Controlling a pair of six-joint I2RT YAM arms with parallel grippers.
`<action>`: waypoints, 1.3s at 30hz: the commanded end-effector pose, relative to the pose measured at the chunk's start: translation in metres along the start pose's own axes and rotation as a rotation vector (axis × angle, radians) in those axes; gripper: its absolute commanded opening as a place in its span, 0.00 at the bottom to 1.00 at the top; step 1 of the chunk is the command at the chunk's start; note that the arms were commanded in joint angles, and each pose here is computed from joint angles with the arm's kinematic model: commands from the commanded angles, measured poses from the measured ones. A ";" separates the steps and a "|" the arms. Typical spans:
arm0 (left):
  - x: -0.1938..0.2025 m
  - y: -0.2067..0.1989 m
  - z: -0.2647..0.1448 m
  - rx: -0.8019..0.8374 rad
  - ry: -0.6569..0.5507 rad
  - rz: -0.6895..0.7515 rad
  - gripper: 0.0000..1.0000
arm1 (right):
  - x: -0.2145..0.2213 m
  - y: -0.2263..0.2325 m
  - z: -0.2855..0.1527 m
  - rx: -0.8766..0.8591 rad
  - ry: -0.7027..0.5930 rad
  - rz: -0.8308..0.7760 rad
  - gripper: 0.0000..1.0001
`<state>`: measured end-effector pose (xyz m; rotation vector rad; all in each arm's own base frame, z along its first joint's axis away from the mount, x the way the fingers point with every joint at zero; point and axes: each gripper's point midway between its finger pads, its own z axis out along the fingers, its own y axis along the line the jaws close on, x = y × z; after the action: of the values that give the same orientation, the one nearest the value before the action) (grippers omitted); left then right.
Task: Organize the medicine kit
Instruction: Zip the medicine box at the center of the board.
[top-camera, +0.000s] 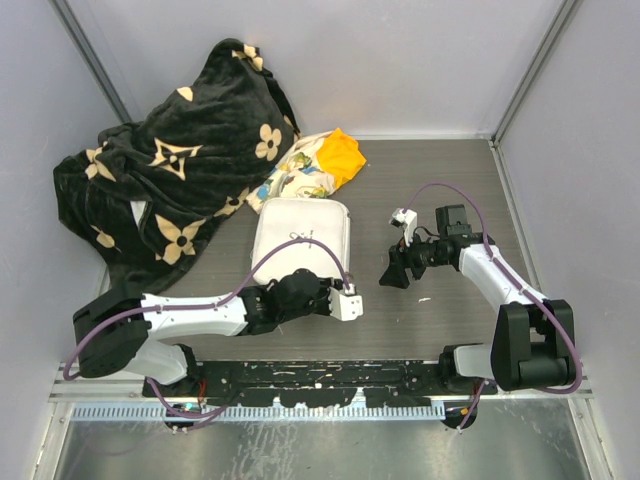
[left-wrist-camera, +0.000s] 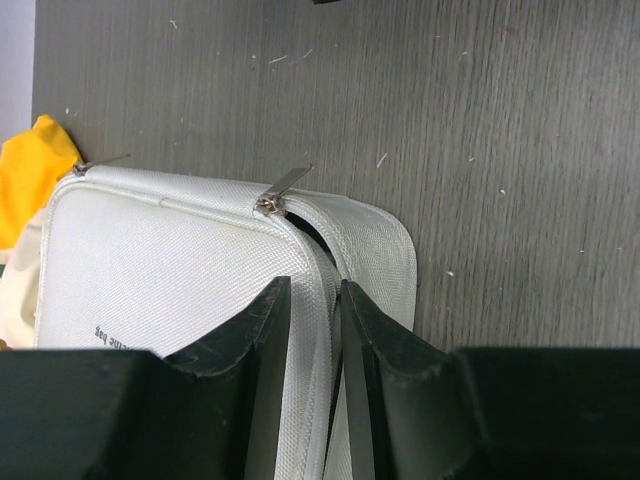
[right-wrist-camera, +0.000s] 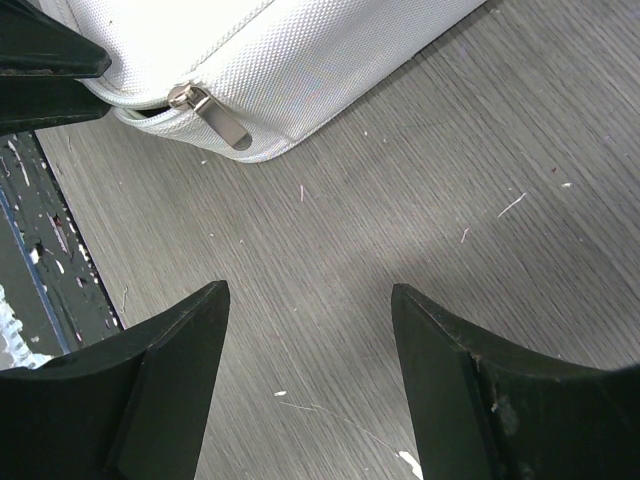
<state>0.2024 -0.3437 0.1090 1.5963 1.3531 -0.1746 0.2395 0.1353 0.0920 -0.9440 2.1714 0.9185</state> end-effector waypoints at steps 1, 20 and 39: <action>0.023 -0.019 -0.006 0.099 0.099 -0.035 0.30 | -0.014 -0.002 -0.004 0.003 -0.029 -0.034 0.72; 0.005 -0.009 -0.073 0.325 -0.046 -0.097 0.67 | -0.044 0.044 0.044 -0.179 -0.136 -0.125 0.70; 0.028 -0.031 -0.060 0.419 0.001 -0.162 0.57 | -0.046 0.057 0.081 -0.226 -0.053 -0.230 0.33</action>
<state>0.1591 -0.2750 0.1010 1.8364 1.5462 -0.5414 0.2210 0.2350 0.0755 -1.1994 1.9997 1.1241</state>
